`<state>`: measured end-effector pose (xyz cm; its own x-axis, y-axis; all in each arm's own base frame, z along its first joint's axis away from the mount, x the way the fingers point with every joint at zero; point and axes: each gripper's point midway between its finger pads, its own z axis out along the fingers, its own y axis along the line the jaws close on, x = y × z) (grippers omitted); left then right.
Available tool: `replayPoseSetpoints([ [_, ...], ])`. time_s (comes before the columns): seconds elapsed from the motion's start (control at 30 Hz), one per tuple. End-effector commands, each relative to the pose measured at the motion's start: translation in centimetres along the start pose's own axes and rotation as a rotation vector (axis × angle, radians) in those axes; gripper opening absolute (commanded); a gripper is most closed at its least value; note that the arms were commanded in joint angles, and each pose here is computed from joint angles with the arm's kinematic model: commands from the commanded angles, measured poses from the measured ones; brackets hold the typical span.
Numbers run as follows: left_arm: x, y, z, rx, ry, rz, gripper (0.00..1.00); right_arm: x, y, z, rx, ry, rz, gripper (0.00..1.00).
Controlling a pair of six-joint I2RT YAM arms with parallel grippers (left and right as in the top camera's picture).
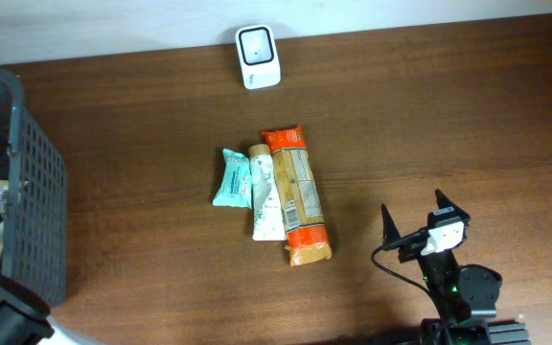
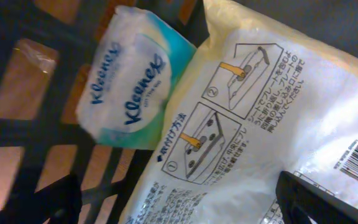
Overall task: Scan the item barcode
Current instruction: 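Reach the left gripper into the basket and grasp the white tissue pack, then place the white tissue pack left of the mint-green pack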
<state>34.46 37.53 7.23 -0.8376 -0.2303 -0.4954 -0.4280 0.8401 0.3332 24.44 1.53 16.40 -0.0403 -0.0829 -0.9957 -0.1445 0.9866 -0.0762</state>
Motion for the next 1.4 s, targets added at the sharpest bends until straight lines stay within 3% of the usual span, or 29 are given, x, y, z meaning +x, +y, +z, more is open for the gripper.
replayPoseSetpoints([
  [0.0, 2.0, -1.4, 2.0, 0.062, 0.051, 0.015, 0.90, 0.2, -0.2, 0.0, 0.007, 0.002, -0.002, 0.99],
  [0.03, 2.5, -1.9, 2.3, 0.080, 0.067, 0.016, 0.85, 0.2, -0.1, 0.0, 0.007, 0.002, -0.002, 0.99],
  [0.13, 4.0, -3.1, 3.3, 0.122, 0.114, 0.016, 0.57, 0.2, -0.1, 0.0, 0.007, 0.002, -0.002, 0.99],
  [0.2, 4.1, -3.1, 3.3, 0.123, 0.117, 0.013, 0.24, 0.2, -0.2, 0.0, 0.007, 0.002, -0.002, 0.99],
  [0.27, 4.1, -3.1, 3.2, 0.122, 0.117, 0.009, 0.03, 0.2, -0.2, 0.0, 0.007, 0.002, -0.002, 0.99],
  [0.4, 2.4, -2.4, 1.8, 0.100, 0.076, -0.066, 0.00, 0.2, -0.2, 0.0, 0.007, 0.002, -0.002, 0.99],
  [0.5, -2.2, -0.2, -2.9, 0.050, -0.061, -0.146, 0.00, 0.2, -0.1, 0.0, 0.007, 0.002, -0.002, 0.99],
  [0.57, -6.8, 1.1, -9.3, 0.018, -0.222, -0.228, 0.00, 0.2, -0.2, 0.0, 0.007, 0.002, -0.002, 0.99],
  [0.67, -11.5, 1.5, -19.6, -0.009, -0.456, -0.227, 0.00, 0.2, -0.1, 0.0, 0.007, 0.002, -0.002, 0.99],
  [0.83, -14.2, 0.3, -36.0, 0.049, -0.817, -0.337, 0.00, 0.2, -0.2, 0.0, 0.007, 0.002, -0.002, 0.99],
  [0.93, -13.5, -3.5, -41.8, 0.234, -0.904, -0.375, 0.00, 0.2, -0.2, 0.0, 0.007, 0.002, -0.002, 0.99],
  [1.0, -12.2, -9.7, -42.5, 0.464, -0.816, -0.314, 0.00, 0.2, -0.1, 0.0, 0.007, 0.002, -0.002, 0.99],
  [1.07, -9.9, -15.3, -39.5, 0.582, -0.601, -0.296, 0.00, 0.2, -0.2, 0.0, 0.007, 0.002, -0.002, 0.99],
  [1.27, -1.1, -30.0, -28.1, 0.661, 0.010, -0.142, 0.00, 0.2, -0.1, 0.0, 0.007, 0.002, -0.003, 0.99],
  [1.37, 2.6, -35.5, -23.3, 0.627, 0.234, -0.174, 0.00, 0.2, -0.1, 0.0, 0.007, 0.002, -0.002, 0.99],
])
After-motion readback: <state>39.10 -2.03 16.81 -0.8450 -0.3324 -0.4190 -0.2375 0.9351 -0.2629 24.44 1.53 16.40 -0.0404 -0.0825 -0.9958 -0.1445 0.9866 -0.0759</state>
